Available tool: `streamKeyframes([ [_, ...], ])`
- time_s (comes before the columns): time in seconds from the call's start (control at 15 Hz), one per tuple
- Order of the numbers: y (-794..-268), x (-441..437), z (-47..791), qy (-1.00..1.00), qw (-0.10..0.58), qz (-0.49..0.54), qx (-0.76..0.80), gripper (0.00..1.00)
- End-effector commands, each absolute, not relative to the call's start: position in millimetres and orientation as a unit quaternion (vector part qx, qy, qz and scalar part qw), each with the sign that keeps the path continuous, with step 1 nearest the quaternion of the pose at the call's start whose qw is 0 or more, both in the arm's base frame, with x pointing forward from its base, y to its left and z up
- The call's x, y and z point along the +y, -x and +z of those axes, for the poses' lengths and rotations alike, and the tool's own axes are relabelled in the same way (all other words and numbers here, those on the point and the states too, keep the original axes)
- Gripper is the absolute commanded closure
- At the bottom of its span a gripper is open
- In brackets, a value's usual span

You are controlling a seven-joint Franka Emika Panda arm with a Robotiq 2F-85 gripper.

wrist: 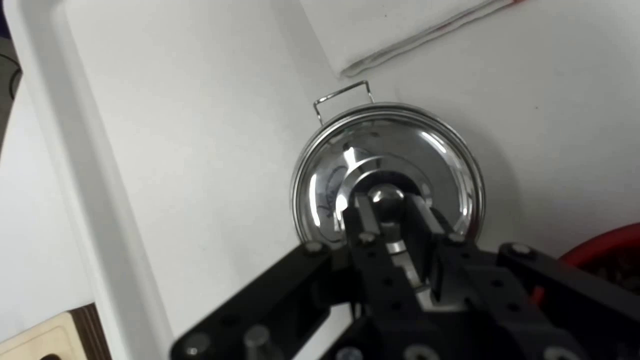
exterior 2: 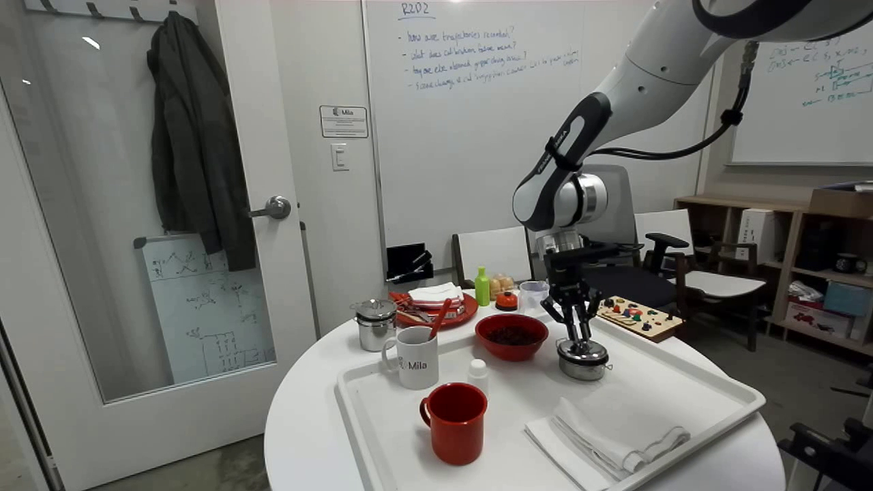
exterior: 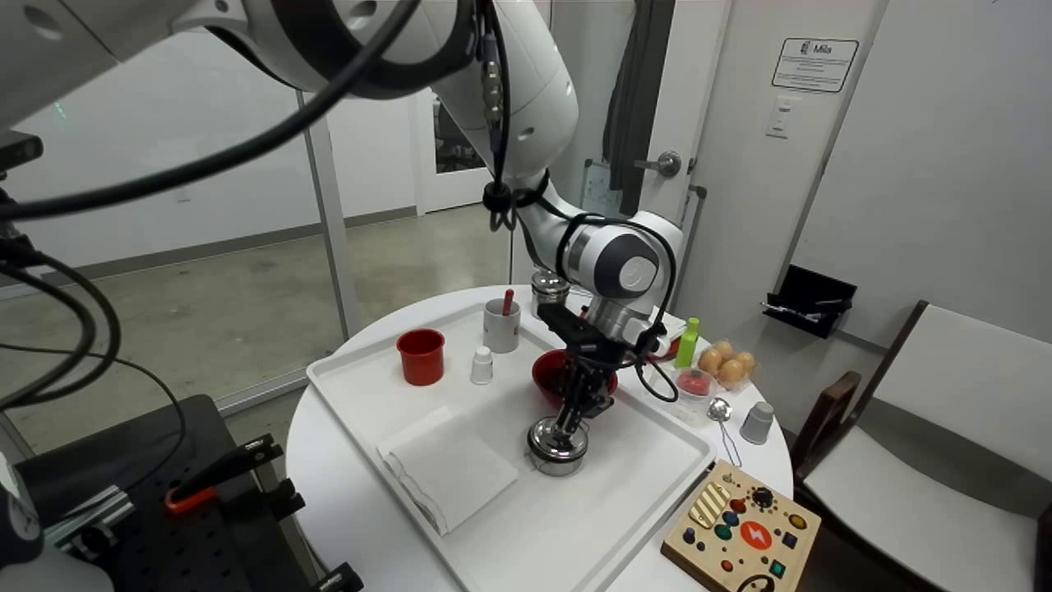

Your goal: Cover the silver pot with the silver lid

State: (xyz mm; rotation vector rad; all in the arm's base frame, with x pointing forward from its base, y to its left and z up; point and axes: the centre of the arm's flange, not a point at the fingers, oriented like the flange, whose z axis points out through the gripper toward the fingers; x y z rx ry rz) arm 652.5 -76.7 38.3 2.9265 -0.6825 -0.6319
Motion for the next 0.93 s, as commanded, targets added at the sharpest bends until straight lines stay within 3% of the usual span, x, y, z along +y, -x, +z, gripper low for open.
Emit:
streamKeyframes([
  [0.0, -641.9, -71.2, 42.9, -0.951, 0.033, -0.201, -0.231, 0.88],
  [0.87, -640.0, -71.9, 38.8, -0.950, 0.036, -0.200, -0.236, 0.88],
])
